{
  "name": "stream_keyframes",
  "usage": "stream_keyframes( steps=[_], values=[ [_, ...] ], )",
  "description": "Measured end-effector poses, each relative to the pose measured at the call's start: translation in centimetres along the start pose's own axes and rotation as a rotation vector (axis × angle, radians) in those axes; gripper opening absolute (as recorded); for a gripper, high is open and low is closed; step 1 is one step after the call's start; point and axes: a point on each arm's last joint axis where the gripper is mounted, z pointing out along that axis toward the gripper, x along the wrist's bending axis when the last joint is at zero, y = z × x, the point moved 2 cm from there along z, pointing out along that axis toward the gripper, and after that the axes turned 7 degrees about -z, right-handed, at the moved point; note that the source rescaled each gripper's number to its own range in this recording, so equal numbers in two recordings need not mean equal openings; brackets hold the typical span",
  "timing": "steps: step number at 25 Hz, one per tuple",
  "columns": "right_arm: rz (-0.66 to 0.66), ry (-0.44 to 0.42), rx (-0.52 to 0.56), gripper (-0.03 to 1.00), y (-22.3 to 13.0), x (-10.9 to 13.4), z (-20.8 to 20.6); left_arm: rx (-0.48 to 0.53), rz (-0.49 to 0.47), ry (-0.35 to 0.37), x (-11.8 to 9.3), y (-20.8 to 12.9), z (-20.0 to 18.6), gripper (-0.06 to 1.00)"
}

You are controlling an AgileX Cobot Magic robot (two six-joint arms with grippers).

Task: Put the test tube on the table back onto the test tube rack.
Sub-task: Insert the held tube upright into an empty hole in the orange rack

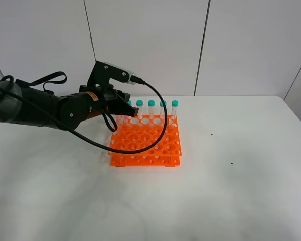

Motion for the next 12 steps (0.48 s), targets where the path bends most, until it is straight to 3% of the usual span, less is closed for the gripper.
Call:
stream_keyframes(
  steps=[12],
  values=[
    [0.0,0.0,0.0,1.0,0.0,0.0,0.0,-0.021,0.005,-0.018,-0.22,0.13,0.24,0.0]
  ],
)
